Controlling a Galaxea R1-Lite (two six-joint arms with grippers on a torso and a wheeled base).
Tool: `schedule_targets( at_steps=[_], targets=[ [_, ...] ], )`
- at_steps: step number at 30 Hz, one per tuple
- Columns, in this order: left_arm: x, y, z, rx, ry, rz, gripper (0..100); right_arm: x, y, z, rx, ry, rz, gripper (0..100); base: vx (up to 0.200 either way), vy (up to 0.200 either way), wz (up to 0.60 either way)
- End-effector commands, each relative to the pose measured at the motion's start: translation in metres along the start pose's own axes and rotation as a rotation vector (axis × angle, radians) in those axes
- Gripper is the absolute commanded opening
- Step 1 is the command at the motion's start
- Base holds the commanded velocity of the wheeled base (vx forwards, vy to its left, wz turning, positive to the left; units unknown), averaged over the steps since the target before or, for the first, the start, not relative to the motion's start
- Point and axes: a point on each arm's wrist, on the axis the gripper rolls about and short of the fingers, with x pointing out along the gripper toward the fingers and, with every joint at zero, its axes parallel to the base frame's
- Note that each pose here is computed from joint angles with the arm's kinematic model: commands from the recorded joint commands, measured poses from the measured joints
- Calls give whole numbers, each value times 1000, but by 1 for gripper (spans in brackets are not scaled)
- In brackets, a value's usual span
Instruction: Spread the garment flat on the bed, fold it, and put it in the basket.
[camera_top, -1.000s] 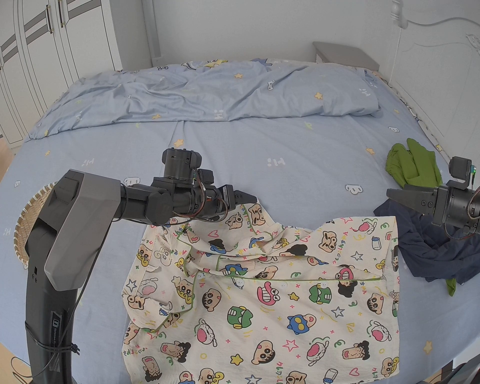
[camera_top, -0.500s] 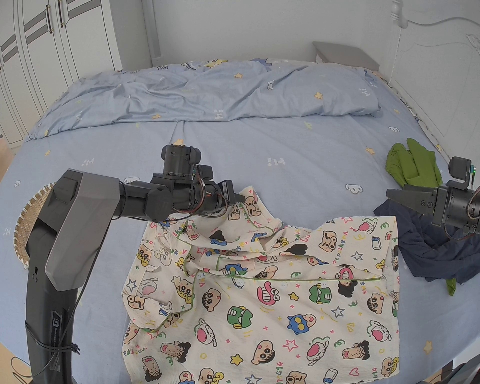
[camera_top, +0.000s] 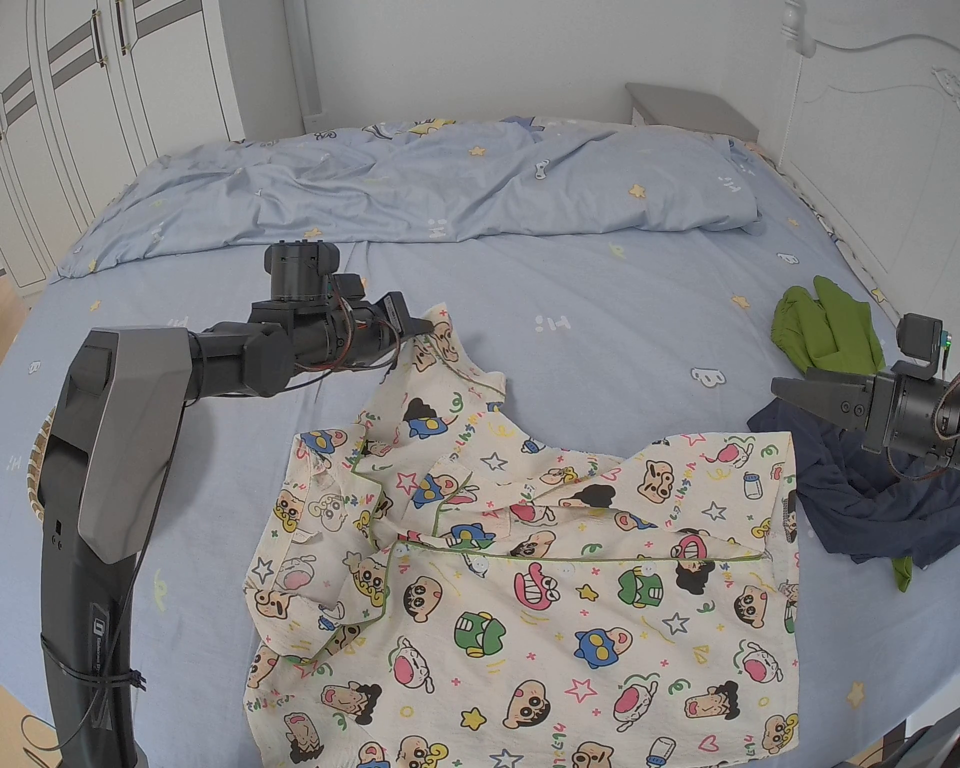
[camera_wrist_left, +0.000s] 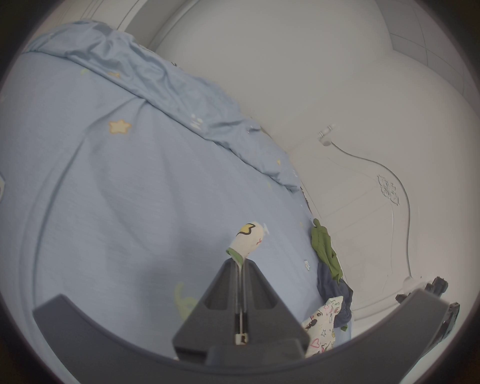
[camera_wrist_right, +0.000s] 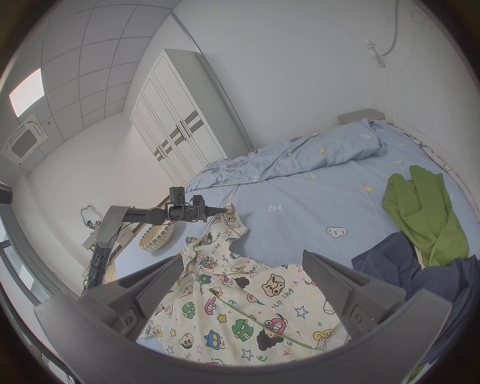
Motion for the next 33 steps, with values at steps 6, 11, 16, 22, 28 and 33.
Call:
schedule_targets(
  at_steps=[6,11,16,22,28,33],
  targets=[
    [-6,48,-4,-107,50,111,0,1,0,0,0,0,-14,100,0,0,0],
    [-14,74,-6,-210,88,185,0,1,-1,-1,1,1,-15,100,0,0,0],
    [-14,76,-14,-241,142,213,0,1,0,-1,1,1,-14,100,0,0,0],
    [-7,64,-25,-238,193,211,0,1,0,-1,1,3,-14,100,0,0,0],
    [-11,64,-21,-248,191,217,0,1,0,-1,0,3,-12,100,0,0,0],
    [-27,43,-5,-253,175,208,0,1,0,-2,1,6,-11,100,0,0,0]
  ],
)
